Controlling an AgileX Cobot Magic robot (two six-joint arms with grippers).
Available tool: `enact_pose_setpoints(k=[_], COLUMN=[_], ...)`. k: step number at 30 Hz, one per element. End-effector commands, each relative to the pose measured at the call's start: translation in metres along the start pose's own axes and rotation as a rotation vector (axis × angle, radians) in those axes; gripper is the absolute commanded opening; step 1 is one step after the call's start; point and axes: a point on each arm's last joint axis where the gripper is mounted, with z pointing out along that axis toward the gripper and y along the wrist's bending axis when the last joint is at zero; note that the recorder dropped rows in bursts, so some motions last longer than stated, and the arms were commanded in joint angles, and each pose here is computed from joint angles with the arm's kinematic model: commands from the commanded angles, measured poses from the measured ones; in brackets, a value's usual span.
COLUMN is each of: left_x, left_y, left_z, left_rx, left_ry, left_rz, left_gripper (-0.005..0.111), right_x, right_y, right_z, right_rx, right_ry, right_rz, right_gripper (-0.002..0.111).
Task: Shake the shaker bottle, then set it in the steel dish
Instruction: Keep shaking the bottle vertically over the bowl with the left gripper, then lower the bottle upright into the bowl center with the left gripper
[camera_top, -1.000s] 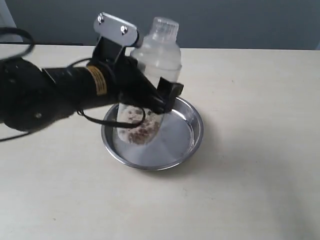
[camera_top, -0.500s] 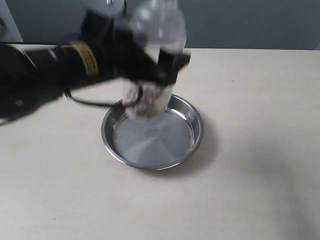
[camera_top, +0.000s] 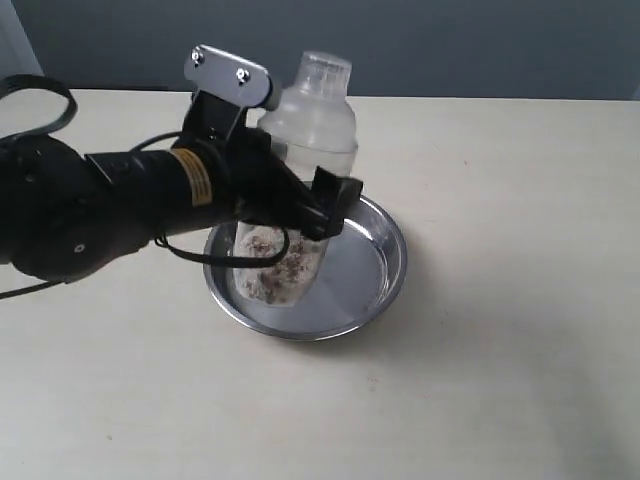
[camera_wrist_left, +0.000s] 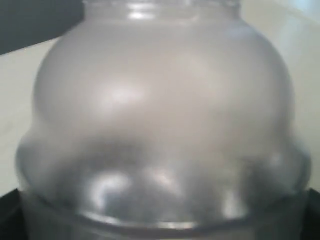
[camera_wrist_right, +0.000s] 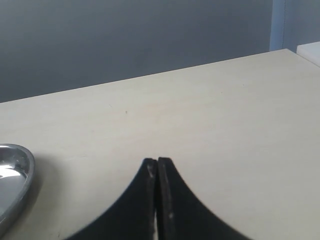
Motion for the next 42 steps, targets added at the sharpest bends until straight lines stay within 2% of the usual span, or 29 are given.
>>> enact_pose_setpoints(k=[1, 12, 22, 24, 26, 31, 38, 42], left_x=[-0.042, -0.028, -0.013, -0.006, 0.003, 0.025, 0.039, 0.048], left_y=[-0.012, -0.011, -0.01, -0.007, -0.002, 0.002, 0.014, 0.016], left_z=[-0.019, 0.003, 0.024, 0.028, 0.034, 0.045, 0.054, 0.06], left_rx=[0.067, 0.079, 0.12, 0.106, 0.074, 0.057, -0.035, -0.052], left_ry=[-0.247, -0.237, -0.363, -0.39, -0.42, -0.383, -0.373, -0.359], left_rz=[0.024, 0.026, 0.028, -0.009, 0.009, 0.05, -0.018, 0.027], left_gripper=[0.0, 0.0, 0.0, 0.0, 0.0, 0.0, 0.0, 0.0], right_x=[-0.001, -0.001, -0.001, -0.001, -0.001, -0.001, -0.001, -0.001], right_y=[0.0, 0.0, 0.0, 0.0, 0.0, 0.0, 0.0, 0.0], right_z=[0.0, 0.0, 0.0, 0.0, 0.0, 0.0, 0.0, 0.0], right_rx=[0.004, 0.004, 0.004, 0.004, 0.004, 0.004, 0.004, 0.004], right_ry=[-0.013, -0.013, -0.013, -0.013, -0.013, -0.013, -0.013, -0.013], right_rz=[-0.003, -0.003, -0.003, -0.003, -0.003, -0.003, -0.003, -0.003], right_gripper=[-0.001, -0.001, -0.001, -0.001, -0.001, -0.001, -0.001, -0.001])
